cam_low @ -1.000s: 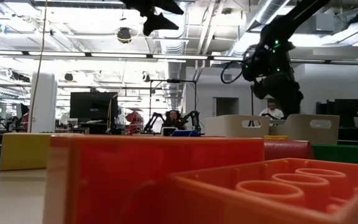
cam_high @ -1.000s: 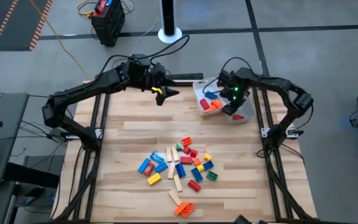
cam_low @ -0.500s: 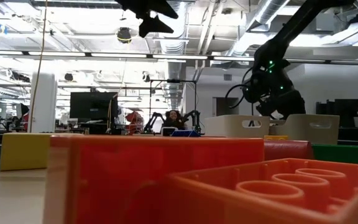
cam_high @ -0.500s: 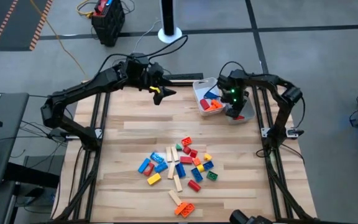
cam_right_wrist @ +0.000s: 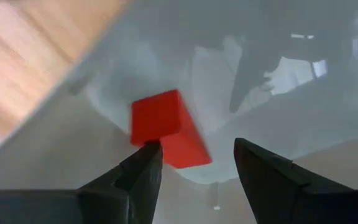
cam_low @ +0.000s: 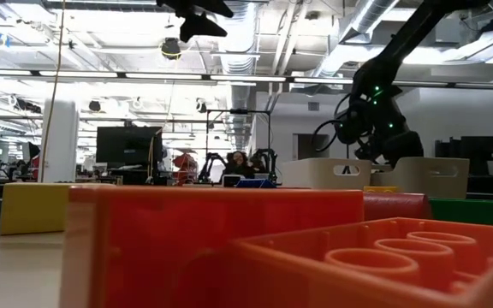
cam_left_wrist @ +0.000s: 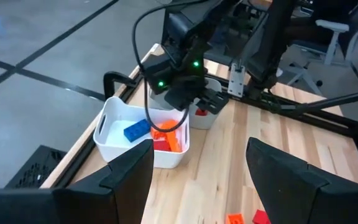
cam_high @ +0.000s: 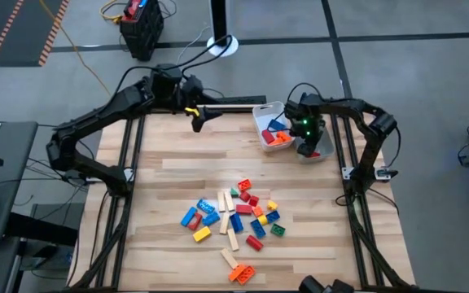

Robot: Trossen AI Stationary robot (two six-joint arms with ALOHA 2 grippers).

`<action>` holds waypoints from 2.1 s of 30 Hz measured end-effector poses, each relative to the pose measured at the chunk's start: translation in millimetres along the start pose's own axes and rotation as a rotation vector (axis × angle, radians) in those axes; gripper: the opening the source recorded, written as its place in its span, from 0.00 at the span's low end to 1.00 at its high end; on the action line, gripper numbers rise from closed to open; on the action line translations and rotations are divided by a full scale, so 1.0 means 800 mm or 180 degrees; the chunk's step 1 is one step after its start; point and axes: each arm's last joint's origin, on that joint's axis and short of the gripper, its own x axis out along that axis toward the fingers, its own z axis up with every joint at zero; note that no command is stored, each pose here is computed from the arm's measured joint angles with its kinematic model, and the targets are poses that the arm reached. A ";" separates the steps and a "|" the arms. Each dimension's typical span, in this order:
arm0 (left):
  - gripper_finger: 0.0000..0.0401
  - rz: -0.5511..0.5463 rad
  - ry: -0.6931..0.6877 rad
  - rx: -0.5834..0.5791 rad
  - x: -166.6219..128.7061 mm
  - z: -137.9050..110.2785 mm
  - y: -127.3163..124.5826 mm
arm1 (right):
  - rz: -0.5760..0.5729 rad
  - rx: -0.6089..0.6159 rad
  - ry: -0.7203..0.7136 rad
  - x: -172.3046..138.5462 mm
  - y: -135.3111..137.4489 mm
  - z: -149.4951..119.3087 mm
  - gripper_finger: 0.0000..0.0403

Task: Sort blocks by size
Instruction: Put the large red triangular wooden block into the white bin

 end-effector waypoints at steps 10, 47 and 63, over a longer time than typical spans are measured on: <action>0.62 0.0002 0.0029 0.0016 0.000 -0.001 0.000 | -0.0442 0.0661 -0.0476 -0.027 -0.021 -0.006 0.58; 0.62 -0.0045 0.0068 -0.0154 0.001 -0.003 -0.005 | -0.0207 0.0031 -0.0638 0.002 -0.028 0.007 0.58; 0.62 0.0000 0.0296 -0.0324 0.000 -0.012 0.001 | -0.0212 0.0363 -0.0779 -0.021 -0.040 -0.007 0.38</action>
